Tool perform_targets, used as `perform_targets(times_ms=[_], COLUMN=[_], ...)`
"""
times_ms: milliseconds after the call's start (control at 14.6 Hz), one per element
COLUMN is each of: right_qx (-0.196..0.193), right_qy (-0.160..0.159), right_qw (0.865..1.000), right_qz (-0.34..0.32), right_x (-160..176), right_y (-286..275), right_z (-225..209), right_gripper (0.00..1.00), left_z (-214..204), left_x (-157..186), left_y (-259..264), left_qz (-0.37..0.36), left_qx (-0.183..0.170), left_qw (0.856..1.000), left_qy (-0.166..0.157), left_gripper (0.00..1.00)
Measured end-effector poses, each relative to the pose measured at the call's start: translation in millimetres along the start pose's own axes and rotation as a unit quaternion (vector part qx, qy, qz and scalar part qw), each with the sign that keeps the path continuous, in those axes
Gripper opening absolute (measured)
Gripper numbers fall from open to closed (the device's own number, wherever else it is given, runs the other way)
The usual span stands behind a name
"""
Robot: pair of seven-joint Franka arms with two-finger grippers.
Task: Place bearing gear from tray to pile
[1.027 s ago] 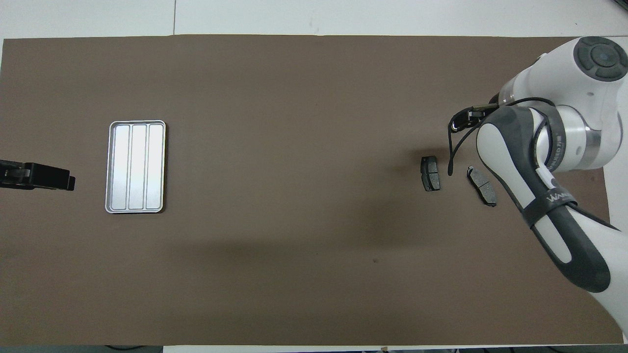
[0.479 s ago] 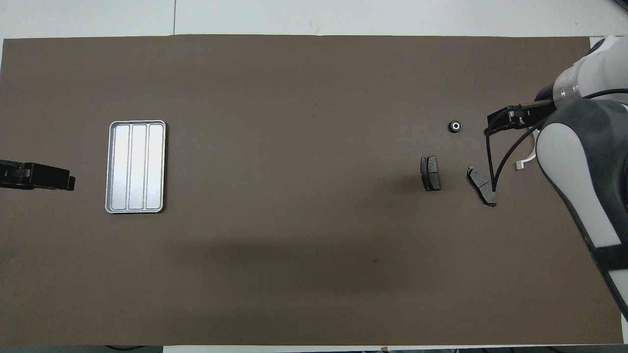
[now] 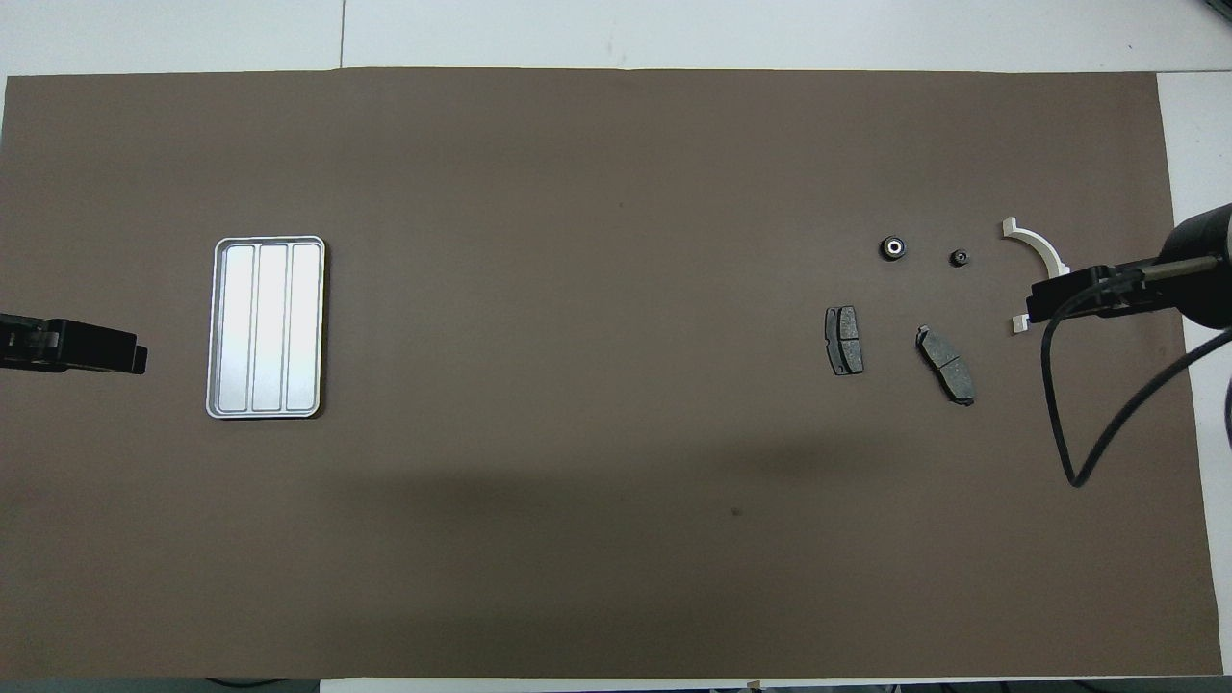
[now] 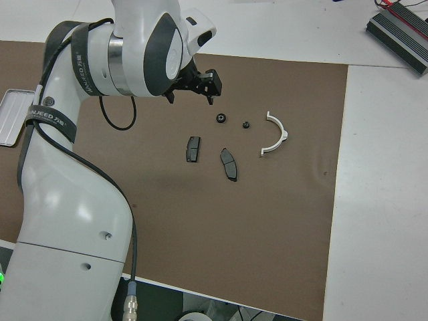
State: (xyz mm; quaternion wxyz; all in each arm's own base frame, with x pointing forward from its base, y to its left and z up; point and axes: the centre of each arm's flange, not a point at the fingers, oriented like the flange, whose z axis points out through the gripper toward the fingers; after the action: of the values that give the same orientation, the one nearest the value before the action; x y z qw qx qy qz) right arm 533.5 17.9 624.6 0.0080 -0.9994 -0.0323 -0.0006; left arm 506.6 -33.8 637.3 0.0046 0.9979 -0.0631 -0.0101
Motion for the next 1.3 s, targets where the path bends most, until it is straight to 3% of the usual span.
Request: perform_targets(times_ms=[548, 1301], right_qx=[-0.006, -0.018], right_qy=[-0.027, -0.025], right_qw=[1.0, 1.0], right_qz=[0.0, -0.005], right_x=[-17.4, -16.8], right_y=[0.9, 6.9], right_z=[-5.1, -4.5], right_gripper=[1.0, 1.0], left_z=[0.0, 0.1], left_x=[0.0, 0.0], left_y=[0.0, 0.0], left_qz=[0.0, 0.0], left_qx=[0.0, 0.0], left_qw=[1.0, 1.0], left_qy=[0.0, 0.0], left_gripper=[1.0, 1.0])
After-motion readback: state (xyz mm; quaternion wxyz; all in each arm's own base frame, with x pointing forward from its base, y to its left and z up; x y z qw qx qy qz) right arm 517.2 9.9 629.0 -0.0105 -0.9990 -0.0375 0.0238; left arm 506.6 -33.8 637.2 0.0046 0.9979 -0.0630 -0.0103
